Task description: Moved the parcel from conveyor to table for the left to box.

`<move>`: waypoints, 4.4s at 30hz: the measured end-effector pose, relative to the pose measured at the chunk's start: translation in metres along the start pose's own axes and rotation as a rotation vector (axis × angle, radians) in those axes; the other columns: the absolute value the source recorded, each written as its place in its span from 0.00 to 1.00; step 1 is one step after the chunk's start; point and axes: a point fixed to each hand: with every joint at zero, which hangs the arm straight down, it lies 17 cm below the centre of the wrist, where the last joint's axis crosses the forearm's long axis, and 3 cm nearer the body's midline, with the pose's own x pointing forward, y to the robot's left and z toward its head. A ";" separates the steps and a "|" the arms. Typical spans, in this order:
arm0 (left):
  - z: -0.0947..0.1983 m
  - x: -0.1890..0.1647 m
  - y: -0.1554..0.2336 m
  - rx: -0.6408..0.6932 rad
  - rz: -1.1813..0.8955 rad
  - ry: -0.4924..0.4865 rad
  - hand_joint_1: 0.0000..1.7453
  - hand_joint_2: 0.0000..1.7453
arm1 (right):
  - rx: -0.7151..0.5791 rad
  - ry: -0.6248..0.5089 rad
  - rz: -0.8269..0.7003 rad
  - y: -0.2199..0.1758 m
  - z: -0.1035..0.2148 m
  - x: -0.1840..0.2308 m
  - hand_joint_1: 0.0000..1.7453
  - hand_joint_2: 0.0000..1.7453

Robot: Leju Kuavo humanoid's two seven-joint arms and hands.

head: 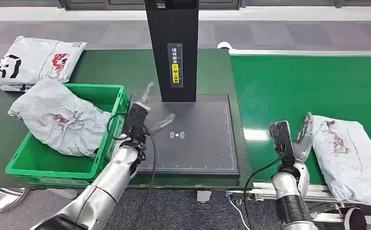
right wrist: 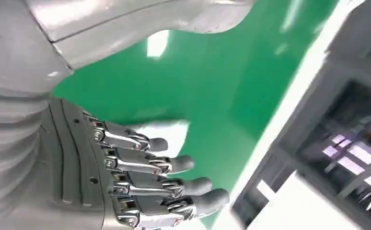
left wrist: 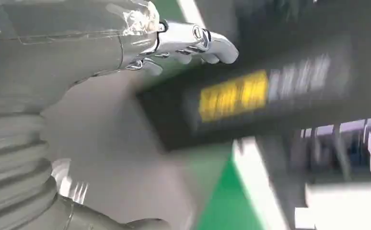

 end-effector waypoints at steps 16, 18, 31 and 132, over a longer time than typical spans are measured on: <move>0.029 -0.050 -0.060 -0.160 0.007 0.182 0.00 1.00 | 0.101 0.455 0.862 -0.066 0.018 -0.191 0.00 1.00; 0.029 -0.050 -0.061 -0.164 0.009 0.183 0.00 1.00 | 0.155 0.509 0.902 -0.066 0.029 -0.207 0.00 1.00; 0.021 -0.042 -0.080 -0.220 -0.049 0.165 0.00 1.00 | 0.475 0.743 0.830 -0.042 0.078 -0.264 1.00 1.00; -0.017 0.005 -0.069 -0.177 -0.293 0.008 0.00 1.00 | 0.233 -0.272 -0.547 0.033 0.079 0.139 0.00 1.00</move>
